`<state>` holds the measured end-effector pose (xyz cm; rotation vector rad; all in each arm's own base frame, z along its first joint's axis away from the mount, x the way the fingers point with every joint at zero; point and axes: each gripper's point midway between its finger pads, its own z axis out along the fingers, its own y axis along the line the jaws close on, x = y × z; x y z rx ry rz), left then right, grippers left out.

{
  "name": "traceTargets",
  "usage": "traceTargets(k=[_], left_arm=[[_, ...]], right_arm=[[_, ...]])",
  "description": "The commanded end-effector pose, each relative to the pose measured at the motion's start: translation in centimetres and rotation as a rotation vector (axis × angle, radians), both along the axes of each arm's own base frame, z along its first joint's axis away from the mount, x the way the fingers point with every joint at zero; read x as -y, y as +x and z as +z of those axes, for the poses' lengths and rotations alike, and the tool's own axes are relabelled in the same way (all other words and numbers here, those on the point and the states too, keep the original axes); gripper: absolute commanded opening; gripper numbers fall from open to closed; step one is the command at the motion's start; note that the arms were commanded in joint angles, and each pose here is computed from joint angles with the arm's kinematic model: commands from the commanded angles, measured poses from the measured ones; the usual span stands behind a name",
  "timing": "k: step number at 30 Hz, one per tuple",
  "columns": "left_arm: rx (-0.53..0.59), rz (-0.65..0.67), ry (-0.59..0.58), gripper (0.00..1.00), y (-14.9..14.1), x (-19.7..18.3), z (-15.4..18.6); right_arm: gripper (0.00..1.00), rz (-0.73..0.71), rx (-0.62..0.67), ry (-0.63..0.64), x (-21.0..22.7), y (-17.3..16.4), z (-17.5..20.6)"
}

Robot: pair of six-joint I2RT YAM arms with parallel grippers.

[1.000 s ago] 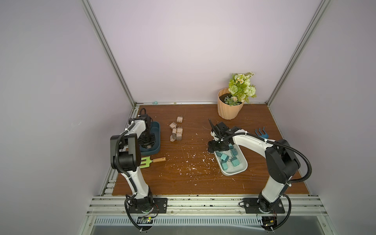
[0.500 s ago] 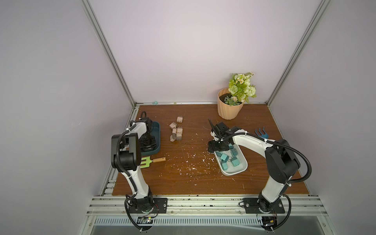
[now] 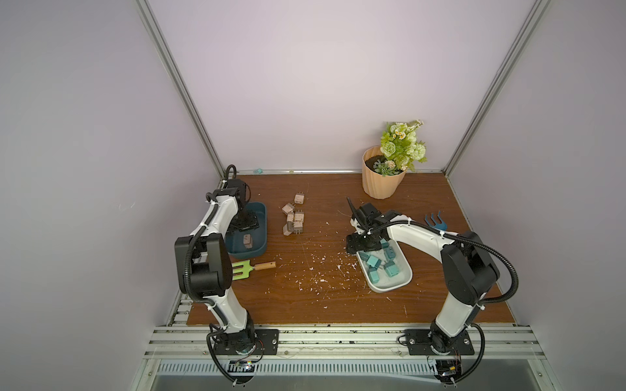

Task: Place the plugs by color into the storage box
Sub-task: Pick up the plug from the center of the board.

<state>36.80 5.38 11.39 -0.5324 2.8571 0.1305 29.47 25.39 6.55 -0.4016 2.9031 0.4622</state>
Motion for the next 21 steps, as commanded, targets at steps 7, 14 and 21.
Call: traceTargets(k=[7,14,21], left_arm=[[0.051,-0.202,-0.088,0.85,3.3,12.3,1.7],[0.029,-0.323,-0.120,0.90,6.3,19.9,-0.7],[-0.009,-0.307,-0.125,0.80,7.1,21.4,-3.2]], right_arm=[[0.80,0.026,-0.032,-0.011,-1.1,-0.1,-0.9],[0.80,0.024,-0.037,-0.018,-1.0,-0.5,-1.1],[0.79,0.008,-0.033,-0.035,-0.2,-0.9,-1.2]])
